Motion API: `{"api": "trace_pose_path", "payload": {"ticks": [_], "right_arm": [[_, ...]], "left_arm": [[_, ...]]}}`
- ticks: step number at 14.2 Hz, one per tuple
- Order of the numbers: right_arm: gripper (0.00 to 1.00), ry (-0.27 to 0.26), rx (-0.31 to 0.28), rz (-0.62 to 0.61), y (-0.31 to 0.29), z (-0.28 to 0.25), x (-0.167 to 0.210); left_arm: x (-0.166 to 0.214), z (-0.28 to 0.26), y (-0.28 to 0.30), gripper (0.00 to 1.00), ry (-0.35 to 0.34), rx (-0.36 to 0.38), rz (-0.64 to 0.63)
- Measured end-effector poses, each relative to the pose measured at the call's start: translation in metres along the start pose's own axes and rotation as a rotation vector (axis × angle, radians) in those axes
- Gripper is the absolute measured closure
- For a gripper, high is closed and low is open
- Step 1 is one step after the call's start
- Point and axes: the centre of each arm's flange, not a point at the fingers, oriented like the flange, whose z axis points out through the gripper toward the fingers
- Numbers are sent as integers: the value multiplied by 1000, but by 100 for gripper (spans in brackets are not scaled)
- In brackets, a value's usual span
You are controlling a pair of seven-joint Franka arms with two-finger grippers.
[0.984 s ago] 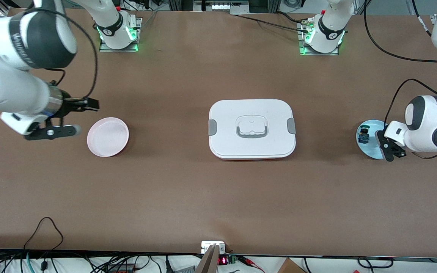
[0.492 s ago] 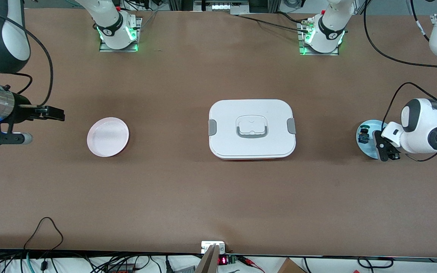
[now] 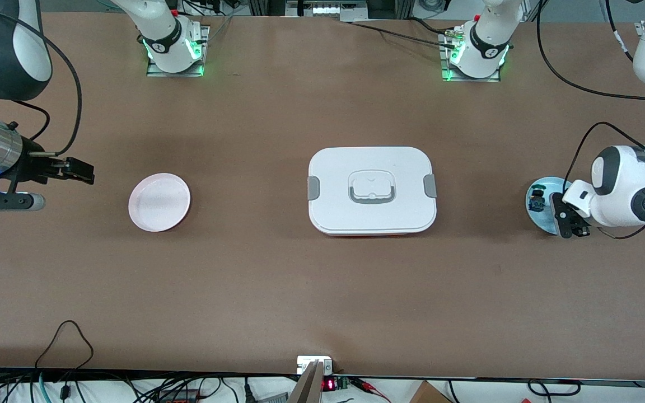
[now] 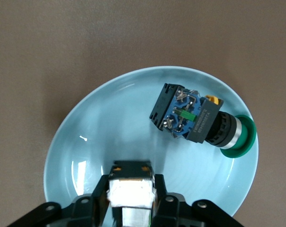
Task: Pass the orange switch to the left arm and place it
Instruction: 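Open the left gripper and raise it away from the blue plate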
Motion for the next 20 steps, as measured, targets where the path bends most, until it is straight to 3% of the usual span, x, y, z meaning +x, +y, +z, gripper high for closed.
{"api": "trace_pose_path", "payload": {"ticks": [3,5,6,8,12,15,20], "right_arm": [[0,-1,1,0,8,2,-4],[0,1,2,-23,10,2,-3],[0,1,2,-30,9,2,-4],[0,3,3,-38,5,1,-4],[0,41,30,-30,12,-13,-5],[0,54,48,-33,25,-20,-8],[0,40,46,-40,21,-22,-12]], "left_arm": [[8,-7,1,26,4,-16,11],[8,-15,3,3,5,-37,4],[8,-24,4,0,9,-47,-4],[16,-50,8,0,26,-73,-37],[38,-118,22,0,7,-196,-293],[73,-165,30,0,-20,-237,-456],[101,-229,44,0,15,-340,-782]]}}
